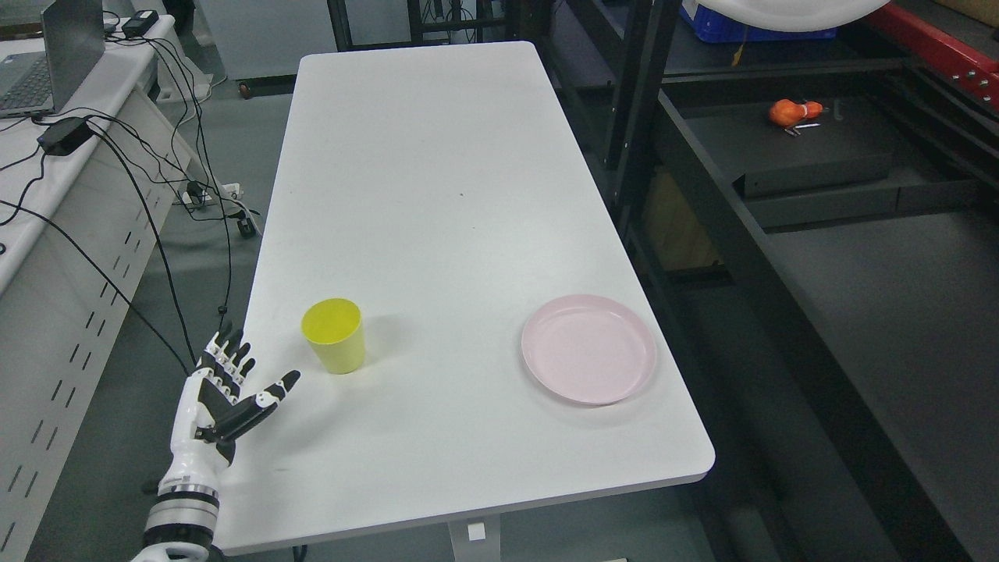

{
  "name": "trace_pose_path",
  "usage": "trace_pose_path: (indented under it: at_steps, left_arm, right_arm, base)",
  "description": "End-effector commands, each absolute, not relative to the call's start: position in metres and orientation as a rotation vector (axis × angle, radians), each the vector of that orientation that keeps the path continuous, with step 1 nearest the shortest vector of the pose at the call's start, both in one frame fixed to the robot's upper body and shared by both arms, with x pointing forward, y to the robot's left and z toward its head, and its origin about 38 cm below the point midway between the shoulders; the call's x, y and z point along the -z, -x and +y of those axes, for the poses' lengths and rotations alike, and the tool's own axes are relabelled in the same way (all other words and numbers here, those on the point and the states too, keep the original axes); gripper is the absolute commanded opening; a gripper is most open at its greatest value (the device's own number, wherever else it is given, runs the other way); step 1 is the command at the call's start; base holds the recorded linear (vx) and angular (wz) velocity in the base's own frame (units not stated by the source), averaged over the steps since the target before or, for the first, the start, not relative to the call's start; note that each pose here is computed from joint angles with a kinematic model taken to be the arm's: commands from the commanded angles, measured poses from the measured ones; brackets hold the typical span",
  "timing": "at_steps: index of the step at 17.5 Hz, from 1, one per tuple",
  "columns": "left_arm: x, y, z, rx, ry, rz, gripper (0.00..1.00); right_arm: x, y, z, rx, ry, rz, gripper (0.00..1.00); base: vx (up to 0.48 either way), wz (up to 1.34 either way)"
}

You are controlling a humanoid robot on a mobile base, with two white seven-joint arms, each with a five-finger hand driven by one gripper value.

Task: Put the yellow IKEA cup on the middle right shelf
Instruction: 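Reach the left hand toward the yellow cup on the table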

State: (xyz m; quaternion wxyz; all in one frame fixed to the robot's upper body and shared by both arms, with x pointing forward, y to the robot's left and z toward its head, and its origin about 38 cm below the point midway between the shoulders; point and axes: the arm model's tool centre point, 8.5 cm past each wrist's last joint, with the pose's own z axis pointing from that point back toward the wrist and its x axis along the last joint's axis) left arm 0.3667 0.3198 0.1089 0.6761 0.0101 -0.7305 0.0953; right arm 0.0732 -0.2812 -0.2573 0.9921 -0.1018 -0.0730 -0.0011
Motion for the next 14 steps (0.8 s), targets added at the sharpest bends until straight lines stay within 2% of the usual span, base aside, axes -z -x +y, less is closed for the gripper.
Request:
trace_pose_path:
  at_steps: [1, 4, 11, 14]
  left_arm:
    - [-0.109, -0.371, 0.309, -0.19, -0.001, -1.642, 0.99]
    - [-0.11, -0.375, 0.306, -0.183, 0.009, -1.664, 0.99]
    - [-0.108, -0.379, 0.248, -0.055, 0.134, -1.7, 0.99]
    - [-0.093, -0.381, 0.246, -0.053, 0.138, -1.654, 0.99]
  right_arm:
    - [0.257, -0.064, -0.291, 0.008, 0.216, -0.132, 0.99]
    - [0.257, -0.064, -0.291, 0.008, 0.216, -0.132, 0.99]
    - [0.257, -0.065, -0.291, 0.008, 0.216, -0.134, 0.99]
    - [0.257, -0.064, -0.291, 0.008, 0.216, -0.132, 0.99]
  base:
    - [0.05, -0.07]
    - [0.065, -0.02]
    - [0.036, 0.0]
    - [0.0, 0.0]
